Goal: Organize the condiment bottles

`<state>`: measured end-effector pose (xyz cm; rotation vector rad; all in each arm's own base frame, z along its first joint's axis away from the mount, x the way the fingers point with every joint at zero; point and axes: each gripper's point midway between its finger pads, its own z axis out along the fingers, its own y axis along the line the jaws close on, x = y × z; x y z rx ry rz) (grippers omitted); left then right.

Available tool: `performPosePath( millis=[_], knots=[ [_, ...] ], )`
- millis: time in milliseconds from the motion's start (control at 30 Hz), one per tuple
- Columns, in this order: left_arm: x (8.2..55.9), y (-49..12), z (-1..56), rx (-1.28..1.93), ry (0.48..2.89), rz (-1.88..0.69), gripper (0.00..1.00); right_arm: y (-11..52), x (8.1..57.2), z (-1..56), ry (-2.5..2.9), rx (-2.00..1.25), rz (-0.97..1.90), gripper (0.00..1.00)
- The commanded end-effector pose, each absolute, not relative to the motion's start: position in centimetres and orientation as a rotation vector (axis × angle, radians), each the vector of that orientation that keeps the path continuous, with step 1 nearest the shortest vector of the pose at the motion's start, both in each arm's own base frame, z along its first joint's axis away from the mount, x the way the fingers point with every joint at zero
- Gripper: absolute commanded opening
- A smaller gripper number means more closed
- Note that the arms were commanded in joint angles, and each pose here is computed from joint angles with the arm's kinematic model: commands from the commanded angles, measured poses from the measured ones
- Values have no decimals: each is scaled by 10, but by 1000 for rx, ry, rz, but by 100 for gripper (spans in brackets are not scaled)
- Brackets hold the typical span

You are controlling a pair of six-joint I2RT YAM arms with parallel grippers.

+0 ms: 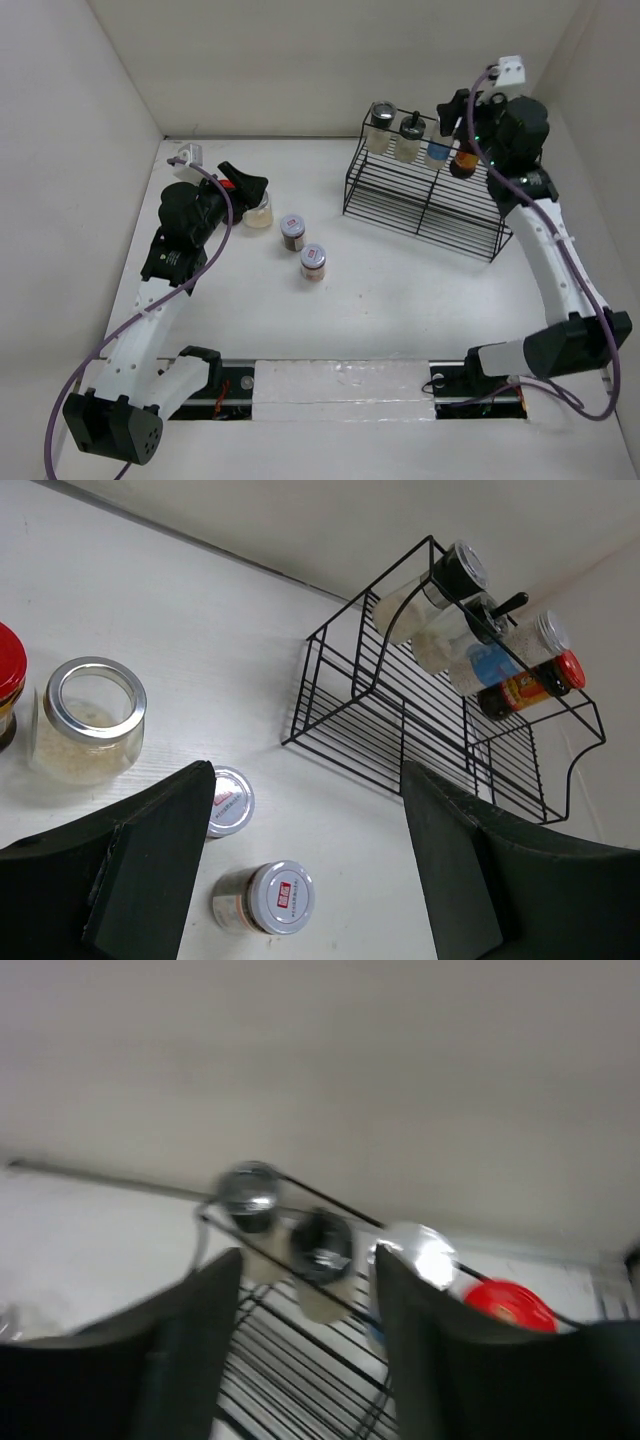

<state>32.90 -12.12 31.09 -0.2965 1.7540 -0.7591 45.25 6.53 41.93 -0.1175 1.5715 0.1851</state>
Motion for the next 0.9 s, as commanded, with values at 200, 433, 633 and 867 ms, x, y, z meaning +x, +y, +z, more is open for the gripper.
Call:
performPosePath(
  millis=[200, 433, 633, 867],
  knots=[
    [330, -104, 336, -356, 1660, -703, 68, 309, 430, 344, 1533, -617, 633, 21],
    [312, -60, 360, -548, 1529, -569, 54, 433, 399, 288, 1546, -912, 721, 86],
    [302, -56, 369, -550, 1490, -572, 56, 484, 402, 229, 1641, -1006, 695, 100],
    [304, -70, 370, -486, 1518, -624, 60, 514, 441, 178, 1737, -1002, 598, 100]
  ],
)
